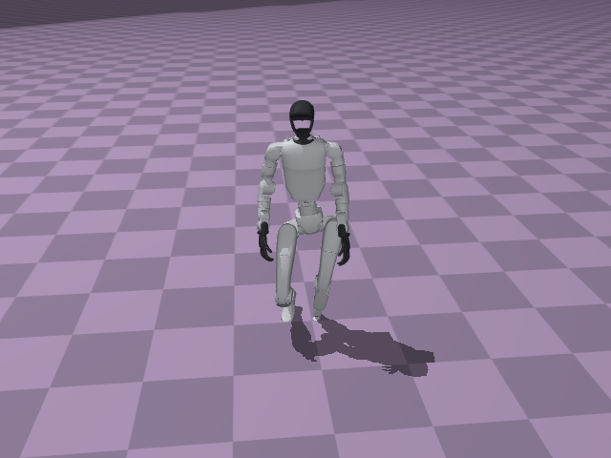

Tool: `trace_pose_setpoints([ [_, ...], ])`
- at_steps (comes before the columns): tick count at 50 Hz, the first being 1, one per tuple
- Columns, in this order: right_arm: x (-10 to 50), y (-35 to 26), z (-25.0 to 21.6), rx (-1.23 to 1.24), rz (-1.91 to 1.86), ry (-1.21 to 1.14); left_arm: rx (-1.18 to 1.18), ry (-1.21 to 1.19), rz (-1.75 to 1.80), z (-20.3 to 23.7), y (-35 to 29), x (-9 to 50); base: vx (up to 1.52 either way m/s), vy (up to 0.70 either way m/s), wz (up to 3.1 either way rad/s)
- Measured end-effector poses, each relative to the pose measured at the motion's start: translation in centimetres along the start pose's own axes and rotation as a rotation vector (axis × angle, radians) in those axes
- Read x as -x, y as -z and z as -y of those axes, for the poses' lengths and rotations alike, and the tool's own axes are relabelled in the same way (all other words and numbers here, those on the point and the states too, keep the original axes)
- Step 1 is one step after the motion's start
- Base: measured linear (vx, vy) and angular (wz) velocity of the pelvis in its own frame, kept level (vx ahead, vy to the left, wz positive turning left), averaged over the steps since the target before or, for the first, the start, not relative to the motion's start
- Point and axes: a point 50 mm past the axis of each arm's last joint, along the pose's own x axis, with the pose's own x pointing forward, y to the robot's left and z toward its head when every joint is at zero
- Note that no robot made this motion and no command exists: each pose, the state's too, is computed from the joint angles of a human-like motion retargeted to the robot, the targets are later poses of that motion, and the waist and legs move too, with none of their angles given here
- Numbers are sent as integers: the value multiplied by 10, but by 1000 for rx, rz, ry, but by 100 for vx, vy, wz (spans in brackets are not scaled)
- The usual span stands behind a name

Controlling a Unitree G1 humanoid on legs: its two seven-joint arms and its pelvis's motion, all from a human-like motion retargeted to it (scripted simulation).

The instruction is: Walk

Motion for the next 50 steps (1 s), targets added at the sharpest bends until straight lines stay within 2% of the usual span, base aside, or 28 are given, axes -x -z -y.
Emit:
trace_pose_setpoints([
  [11, 2, 2, 5, -39, -1, 51, 36, -77, 258, -14, -82, -3, 2, -1, 3],
  [20, 4, 16, 3, -48, -54, 57, 3, -45, 331, -7, -95, 0, 0, 0, 0],
  [25, 5, 23, 4, -45, -84, 68, -7, 6, 279, 4, -72, 0, 0, 0, 0],
  [35, 4, 23, 7, 5, -91, 102, -81, 111, 19, 26, 21, 9, 0, 0, 0],
  [50, -7, -58, 33, 86, 169, 166, -7, 156, -211, 29, 102, 35, 0, 0, 0],
])
